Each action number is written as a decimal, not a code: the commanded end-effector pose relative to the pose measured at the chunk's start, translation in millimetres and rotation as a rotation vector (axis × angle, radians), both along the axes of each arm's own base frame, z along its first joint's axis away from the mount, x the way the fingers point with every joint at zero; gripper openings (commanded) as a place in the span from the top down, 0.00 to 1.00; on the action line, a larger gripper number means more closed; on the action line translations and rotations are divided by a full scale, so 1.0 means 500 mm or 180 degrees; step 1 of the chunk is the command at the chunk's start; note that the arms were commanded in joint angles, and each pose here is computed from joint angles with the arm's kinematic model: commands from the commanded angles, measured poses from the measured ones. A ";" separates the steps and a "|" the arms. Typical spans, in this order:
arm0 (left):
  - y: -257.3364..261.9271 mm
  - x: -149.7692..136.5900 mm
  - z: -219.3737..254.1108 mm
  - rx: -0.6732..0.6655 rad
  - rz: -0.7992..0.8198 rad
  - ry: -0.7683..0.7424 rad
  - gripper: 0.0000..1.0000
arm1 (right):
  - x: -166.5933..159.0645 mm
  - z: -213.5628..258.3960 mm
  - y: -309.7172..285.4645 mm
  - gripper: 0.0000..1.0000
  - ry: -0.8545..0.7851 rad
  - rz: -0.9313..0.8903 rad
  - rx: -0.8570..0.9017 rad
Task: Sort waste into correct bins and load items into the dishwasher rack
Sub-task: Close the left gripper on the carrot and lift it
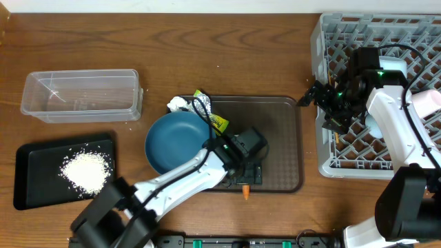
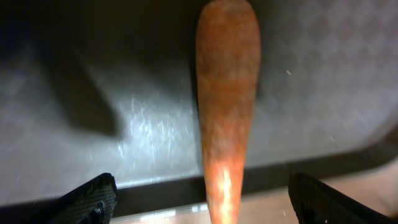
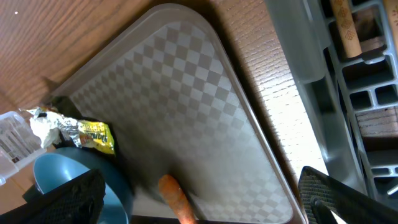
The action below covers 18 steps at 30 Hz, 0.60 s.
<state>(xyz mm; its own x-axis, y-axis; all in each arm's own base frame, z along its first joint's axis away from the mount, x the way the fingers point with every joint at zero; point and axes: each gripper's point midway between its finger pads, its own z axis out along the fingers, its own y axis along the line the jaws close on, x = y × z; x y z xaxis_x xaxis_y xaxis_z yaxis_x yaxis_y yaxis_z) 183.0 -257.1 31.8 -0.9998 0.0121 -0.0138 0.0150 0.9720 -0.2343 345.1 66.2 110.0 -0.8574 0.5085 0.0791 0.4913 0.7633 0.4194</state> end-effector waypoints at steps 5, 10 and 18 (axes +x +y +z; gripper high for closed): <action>0.000 0.006 -0.064 0.0178 0.0104 0.0063 0.10 | -0.002 -0.001 0.013 0.01 -0.0020 0.0109 -0.0019; -0.019 0.008 -0.072 0.0131 0.0048 0.0000 0.14 | -0.002 -0.001 0.013 0.01 -0.0020 0.0109 -0.0019; -0.010 0.020 -0.073 0.0247 0.0051 -0.0159 0.33 | -0.002 -0.001 0.013 0.01 -0.0020 0.0109 -0.0019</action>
